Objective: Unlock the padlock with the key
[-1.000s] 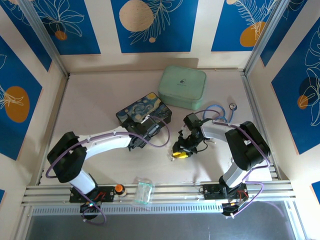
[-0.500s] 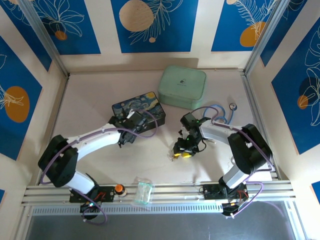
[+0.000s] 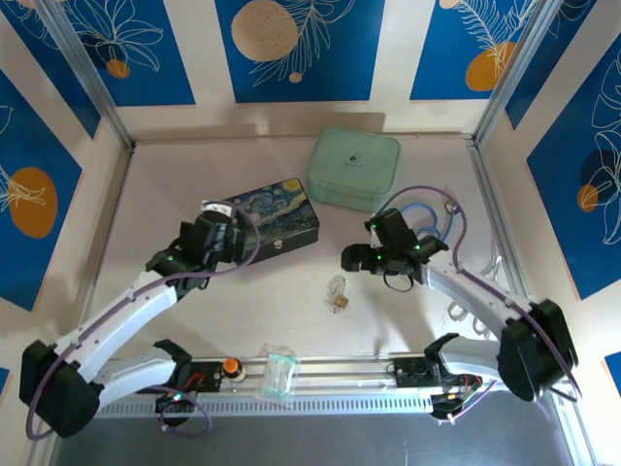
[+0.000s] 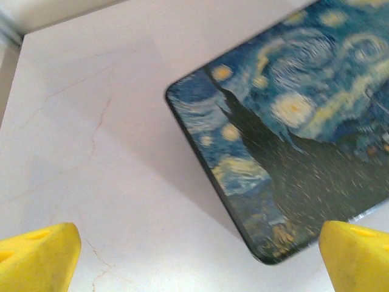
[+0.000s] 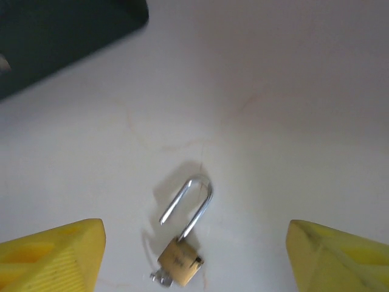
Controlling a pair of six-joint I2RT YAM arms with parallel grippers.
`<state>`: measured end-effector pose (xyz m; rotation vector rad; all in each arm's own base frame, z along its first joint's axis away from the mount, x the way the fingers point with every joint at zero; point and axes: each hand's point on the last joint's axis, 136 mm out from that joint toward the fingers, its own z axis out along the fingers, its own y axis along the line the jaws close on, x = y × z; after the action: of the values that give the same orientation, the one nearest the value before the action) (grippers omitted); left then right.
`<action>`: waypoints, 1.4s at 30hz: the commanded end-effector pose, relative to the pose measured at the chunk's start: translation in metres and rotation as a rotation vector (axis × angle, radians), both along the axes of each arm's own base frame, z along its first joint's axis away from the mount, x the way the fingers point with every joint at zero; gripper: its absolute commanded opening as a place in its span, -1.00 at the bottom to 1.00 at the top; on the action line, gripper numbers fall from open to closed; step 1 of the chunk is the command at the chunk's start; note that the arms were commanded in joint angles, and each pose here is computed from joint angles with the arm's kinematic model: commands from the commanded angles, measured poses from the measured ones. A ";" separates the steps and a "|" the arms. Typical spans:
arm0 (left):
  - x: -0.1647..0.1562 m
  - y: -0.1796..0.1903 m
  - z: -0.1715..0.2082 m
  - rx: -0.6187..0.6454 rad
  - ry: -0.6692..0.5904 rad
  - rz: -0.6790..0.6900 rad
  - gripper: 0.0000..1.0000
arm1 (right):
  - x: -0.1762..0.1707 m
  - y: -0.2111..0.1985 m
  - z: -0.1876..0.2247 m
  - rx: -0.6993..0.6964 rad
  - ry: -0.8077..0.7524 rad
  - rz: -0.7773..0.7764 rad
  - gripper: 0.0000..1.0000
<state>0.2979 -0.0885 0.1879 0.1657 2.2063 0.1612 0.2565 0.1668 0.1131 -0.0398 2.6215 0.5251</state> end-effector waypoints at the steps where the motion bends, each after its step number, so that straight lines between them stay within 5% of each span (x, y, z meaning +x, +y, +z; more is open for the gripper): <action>1: 0.006 0.004 -0.006 -0.133 -0.054 0.036 0.98 | 0.038 -0.039 0.023 -0.143 -0.255 -0.111 0.66; 4: 0.018 0.029 -0.010 -0.078 -0.099 0.105 0.98 | 0.062 -0.070 0.032 -0.216 -0.419 -0.175 0.63; 9: 0.032 0.092 -0.020 0.079 -0.217 0.286 0.99 | 0.084 -0.139 0.019 -0.288 -0.416 -0.376 0.61; 17: 0.050 0.129 -0.073 -0.060 -0.282 0.340 0.99 | 0.111 -0.167 0.022 -0.288 -0.719 -0.378 0.59; 24: 0.075 0.126 -0.073 -0.184 -0.427 0.244 0.99 | 0.131 -0.162 0.001 -0.178 -0.730 -0.312 0.61; 29: 0.084 0.108 -0.078 -0.172 -0.351 0.153 0.99 | 0.140 -0.152 -0.018 -0.203 -0.693 -0.263 0.66; 31: 0.089 0.090 -0.080 -0.181 -0.341 0.050 0.99 | 0.141 -0.151 -0.019 -0.205 -0.701 -0.261 0.99; 42: 0.096 0.081 -0.096 -0.156 -0.318 0.019 0.99 | 0.141 -0.151 -0.018 -0.204 -0.705 -0.261 0.99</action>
<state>0.3865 -0.0004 0.0806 -0.0081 1.9338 0.0319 0.3885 0.0136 0.0772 0.0784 1.9987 0.1134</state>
